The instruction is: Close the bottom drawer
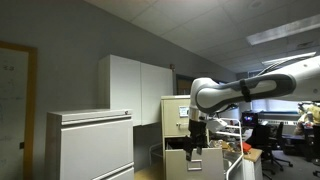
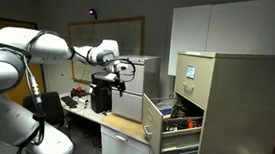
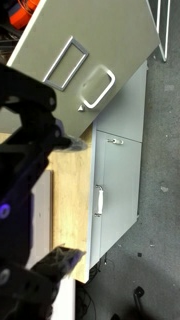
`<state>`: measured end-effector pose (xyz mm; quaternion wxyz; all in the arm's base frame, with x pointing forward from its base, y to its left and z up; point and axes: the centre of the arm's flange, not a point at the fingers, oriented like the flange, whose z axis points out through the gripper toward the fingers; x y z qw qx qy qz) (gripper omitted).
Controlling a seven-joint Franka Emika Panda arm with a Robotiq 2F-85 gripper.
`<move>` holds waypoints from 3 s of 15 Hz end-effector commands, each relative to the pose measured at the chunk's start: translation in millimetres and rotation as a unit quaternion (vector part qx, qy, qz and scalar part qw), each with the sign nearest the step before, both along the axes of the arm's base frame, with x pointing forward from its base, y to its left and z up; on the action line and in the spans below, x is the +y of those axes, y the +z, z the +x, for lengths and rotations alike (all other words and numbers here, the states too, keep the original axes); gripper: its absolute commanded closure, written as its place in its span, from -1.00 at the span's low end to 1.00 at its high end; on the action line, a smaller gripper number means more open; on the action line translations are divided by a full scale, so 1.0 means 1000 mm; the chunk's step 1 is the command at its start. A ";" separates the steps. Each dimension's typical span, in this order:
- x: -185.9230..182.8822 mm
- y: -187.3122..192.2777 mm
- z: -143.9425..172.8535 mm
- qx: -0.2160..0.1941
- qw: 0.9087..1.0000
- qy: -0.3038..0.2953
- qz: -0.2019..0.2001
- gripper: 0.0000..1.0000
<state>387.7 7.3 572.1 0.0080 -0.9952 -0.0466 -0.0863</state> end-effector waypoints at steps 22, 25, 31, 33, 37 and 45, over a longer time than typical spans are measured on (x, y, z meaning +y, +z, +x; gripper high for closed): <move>-0.027 -0.173 0.169 -0.162 0.910 0.002 -0.381 1.00; -0.028 -0.181 0.184 -0.197 0.902 0.004 -0.384 1.00; -0.053 -0.213 0.235 -0.244 0.880 0.028 -0.406 1.00; -0.083 -0.215 0.253 -0.257 0.856 0.058 -0.445 1.00; -0.122 -0.204 0.282 -0.285 0.818 0.063 -0.496 1.00; -0.188 -0.171 0.343 -0.325 0.750 0.046 -0.575 1.00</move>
